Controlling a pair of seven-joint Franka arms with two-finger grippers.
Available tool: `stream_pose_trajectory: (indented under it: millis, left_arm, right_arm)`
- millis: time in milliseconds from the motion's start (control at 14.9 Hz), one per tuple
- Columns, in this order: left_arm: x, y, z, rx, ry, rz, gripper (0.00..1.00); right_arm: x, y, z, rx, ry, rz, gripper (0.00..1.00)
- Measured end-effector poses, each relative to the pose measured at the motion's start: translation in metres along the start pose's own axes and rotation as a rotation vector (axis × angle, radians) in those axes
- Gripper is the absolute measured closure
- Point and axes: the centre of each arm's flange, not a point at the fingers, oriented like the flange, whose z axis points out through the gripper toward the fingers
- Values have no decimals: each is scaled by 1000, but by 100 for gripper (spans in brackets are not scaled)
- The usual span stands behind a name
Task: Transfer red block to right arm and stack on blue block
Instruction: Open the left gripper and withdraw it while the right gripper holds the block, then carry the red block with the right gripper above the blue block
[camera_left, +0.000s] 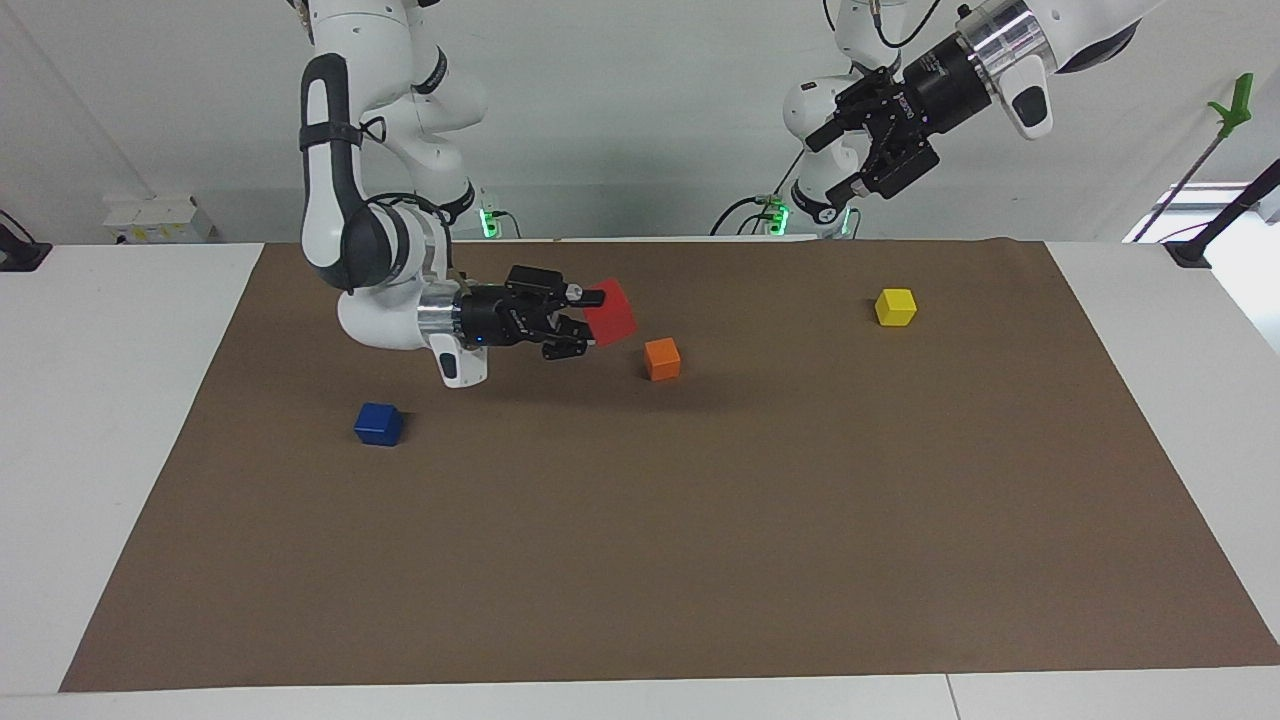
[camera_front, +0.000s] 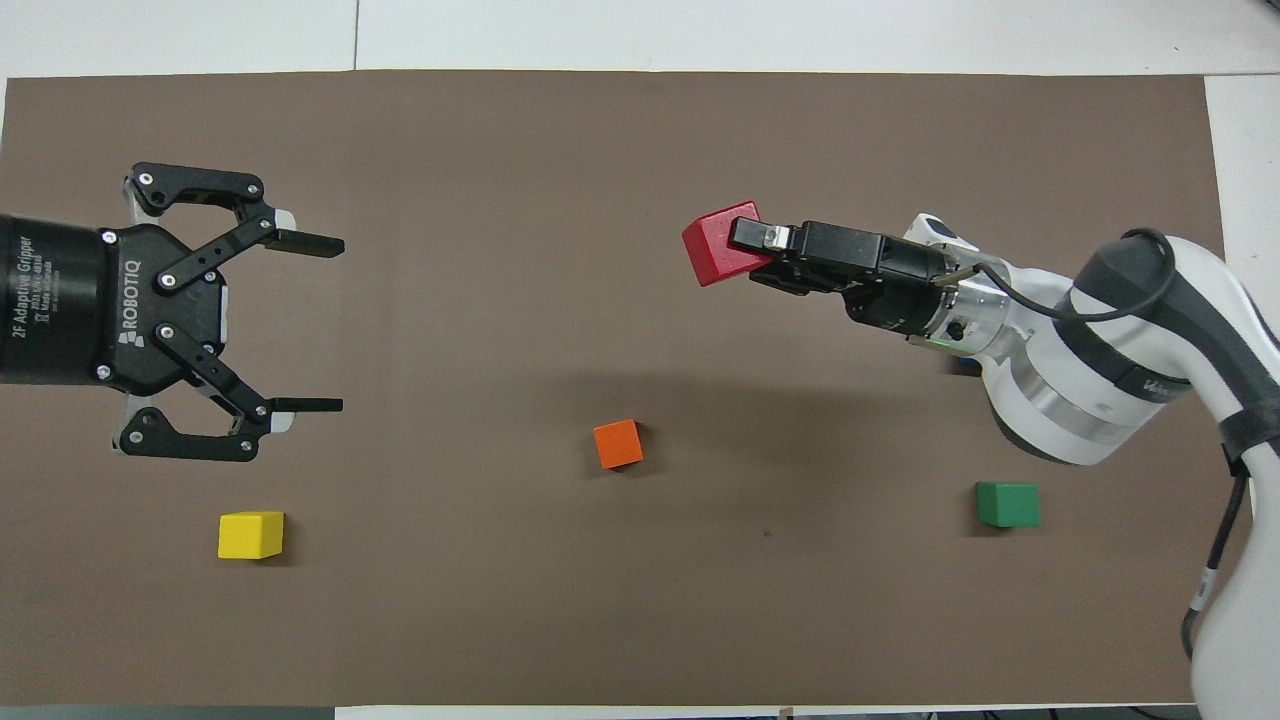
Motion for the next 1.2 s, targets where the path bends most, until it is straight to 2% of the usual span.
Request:
stream_pose_trajectory:
  millis: [201,401,602,870,1070,1204]
  left_arm:
    - [7,-2,4,5,138,107,0]
    - [17,-8,9,38,243,267,0]
    - [54,-21,16,121,357,455,0]
    - [92,-31,6,229,481,758,0]
    - [108,-33,6,328,541,912,0]
    - [117,-33,9,396,561,1011,0]
  right_arm:
    - [8,-16,-35,-122,-28,-44,44]
    - [16,-21,-68,-269,-59,-104,44]
    - [27,-30,-103,-448,-97,-181,44]
    - [41,-45,-141,-671,-166,-283,44]
    - [52,-50,-159,-869,-196,-370,44]
    - [56,-52,-166,-973,-215,-418,44]
